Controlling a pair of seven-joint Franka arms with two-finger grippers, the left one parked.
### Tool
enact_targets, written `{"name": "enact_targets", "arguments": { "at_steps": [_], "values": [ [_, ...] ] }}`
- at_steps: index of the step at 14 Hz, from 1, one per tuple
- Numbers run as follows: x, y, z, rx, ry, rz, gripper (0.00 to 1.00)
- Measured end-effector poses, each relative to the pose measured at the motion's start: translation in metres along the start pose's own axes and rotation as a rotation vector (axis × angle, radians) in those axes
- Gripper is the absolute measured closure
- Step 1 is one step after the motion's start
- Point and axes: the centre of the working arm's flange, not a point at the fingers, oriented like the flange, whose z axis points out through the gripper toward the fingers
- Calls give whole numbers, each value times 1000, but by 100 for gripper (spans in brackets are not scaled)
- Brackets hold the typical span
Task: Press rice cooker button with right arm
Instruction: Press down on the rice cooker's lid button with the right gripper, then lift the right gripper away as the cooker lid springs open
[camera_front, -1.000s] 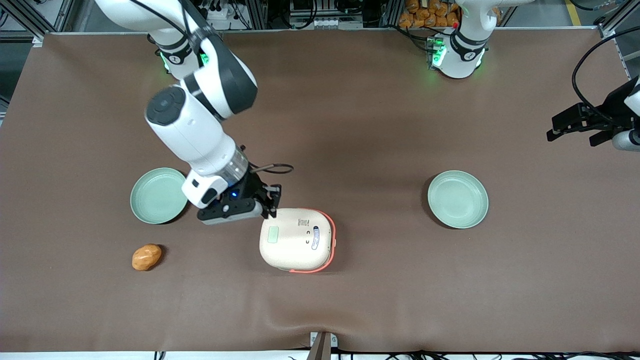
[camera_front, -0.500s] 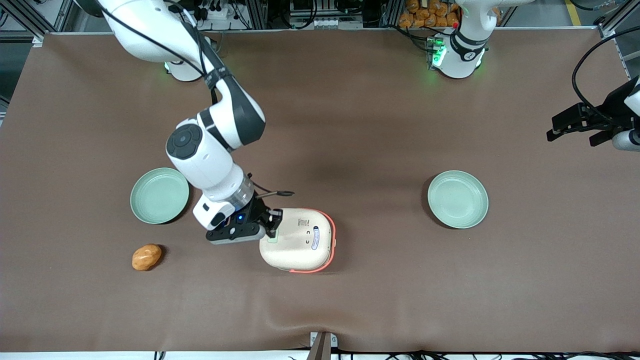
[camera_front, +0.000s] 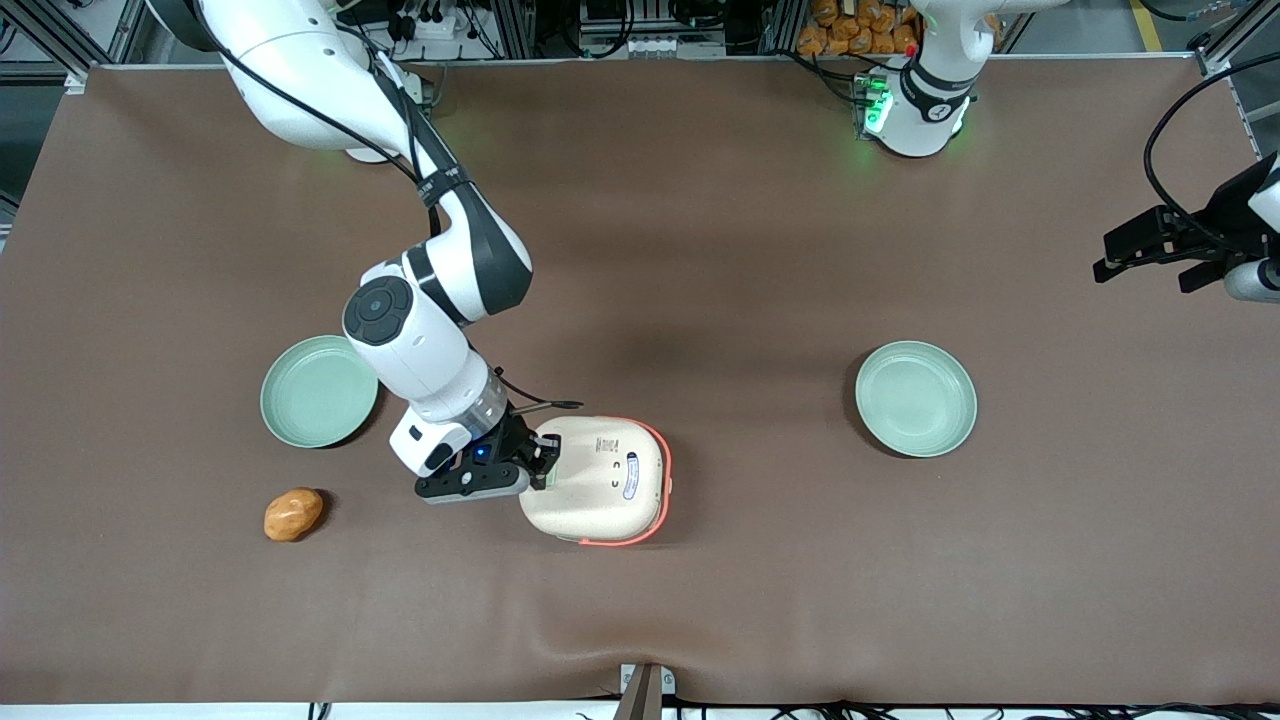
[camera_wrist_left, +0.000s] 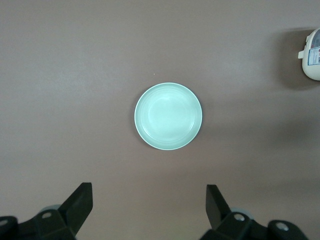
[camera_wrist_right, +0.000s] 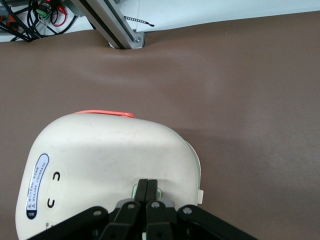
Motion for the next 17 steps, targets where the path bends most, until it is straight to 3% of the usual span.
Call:
{"name": "enact_targets", "arguments": {
  "at_steps": [14,16,17],
  "values": [
    [5,-7,-5,5,2,-12,99],
    [13,-14,-23,8,-11,-19,94],
    [16,-17,-33,6,-21,-21,86]
  ]
}}
